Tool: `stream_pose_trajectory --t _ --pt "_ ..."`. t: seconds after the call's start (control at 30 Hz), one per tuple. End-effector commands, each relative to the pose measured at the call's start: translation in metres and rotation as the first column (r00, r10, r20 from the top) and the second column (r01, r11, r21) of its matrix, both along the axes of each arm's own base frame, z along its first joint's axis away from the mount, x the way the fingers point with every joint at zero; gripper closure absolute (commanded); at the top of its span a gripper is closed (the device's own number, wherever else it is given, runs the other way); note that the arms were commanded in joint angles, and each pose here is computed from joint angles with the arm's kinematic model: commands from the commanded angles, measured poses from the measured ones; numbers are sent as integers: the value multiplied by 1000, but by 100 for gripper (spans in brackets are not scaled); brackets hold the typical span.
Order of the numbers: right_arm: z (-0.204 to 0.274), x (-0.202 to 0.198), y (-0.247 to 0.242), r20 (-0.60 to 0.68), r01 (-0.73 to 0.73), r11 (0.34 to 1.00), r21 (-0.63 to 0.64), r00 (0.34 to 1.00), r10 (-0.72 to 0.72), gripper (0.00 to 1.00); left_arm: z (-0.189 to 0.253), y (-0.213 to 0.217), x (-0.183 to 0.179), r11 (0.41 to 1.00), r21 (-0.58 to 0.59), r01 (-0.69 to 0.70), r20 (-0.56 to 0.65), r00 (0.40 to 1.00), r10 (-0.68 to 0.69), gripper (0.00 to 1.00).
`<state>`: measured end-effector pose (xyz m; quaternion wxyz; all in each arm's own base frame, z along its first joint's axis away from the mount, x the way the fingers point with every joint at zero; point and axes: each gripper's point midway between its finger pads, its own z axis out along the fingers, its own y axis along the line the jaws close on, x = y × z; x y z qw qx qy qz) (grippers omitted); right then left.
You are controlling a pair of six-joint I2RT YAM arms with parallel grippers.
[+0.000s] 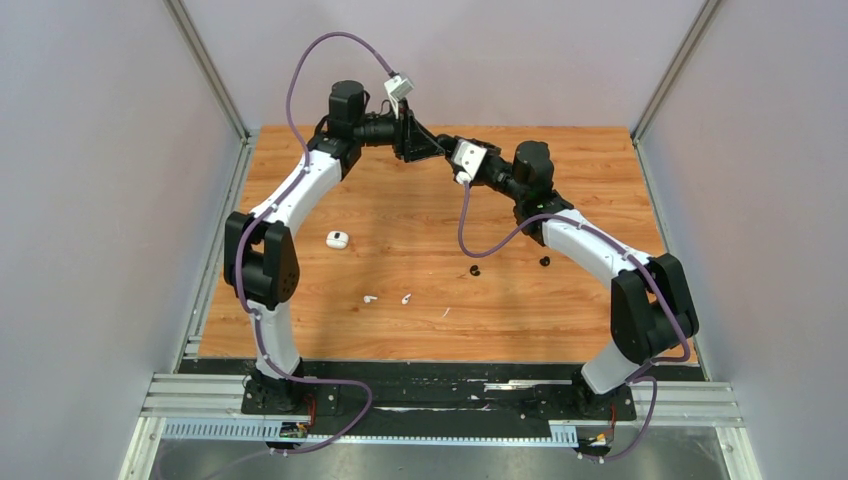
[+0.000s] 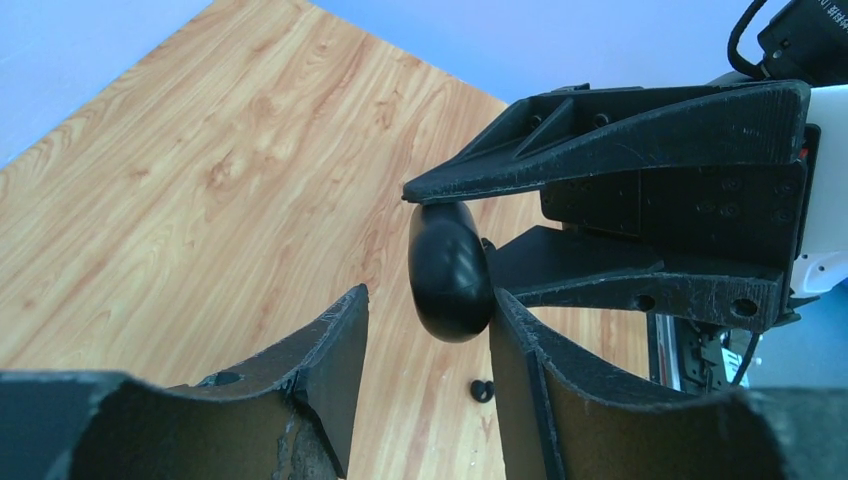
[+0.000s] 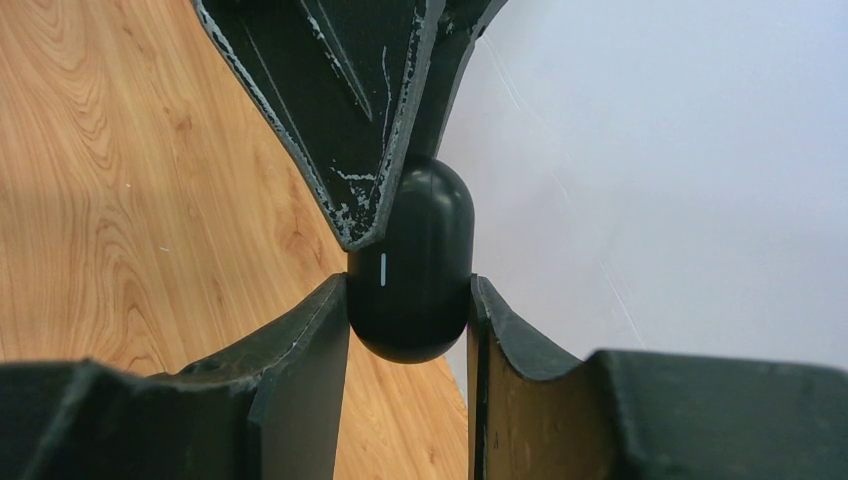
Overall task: Insert the wireless bluetooth earbuds into the charging case
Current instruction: Pick up the charging case at the center of the board.
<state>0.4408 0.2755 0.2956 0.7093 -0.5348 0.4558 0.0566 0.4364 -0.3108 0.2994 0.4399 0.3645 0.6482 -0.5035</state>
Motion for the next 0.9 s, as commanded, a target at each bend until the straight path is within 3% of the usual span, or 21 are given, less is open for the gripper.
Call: stream_pose_trajectory --t 0.0,0.3,0.53,0.67,0.8,0.87 --pt "27 -11 13 76 -68 997 37 995 65 94 11 -7 10 1000 -25 -7 60 998 8 46" --pt "25 -8 13 80 -57 998 29 995 54 95 8 -14 10 998 -39 39 48 998 -37 50" --pt "22 -6 13 74 -48 999 25 996 46 95 8 -19 8 995 -49 81 43 996 -79 45" --pt "22 -6 13 72 -44 999 25 997 42 95 7 -20 7 994 -54 95 36 995 -93 55" --pt "19 -6 13 65 -44 999 19 997 43 94 9 -21 6 992 -61 107 33 994 -105 45" --pt "19 -7 14 64 -45 999 19 997 44 95 8 -21 6 991 -65 113 34 993 -111 48"
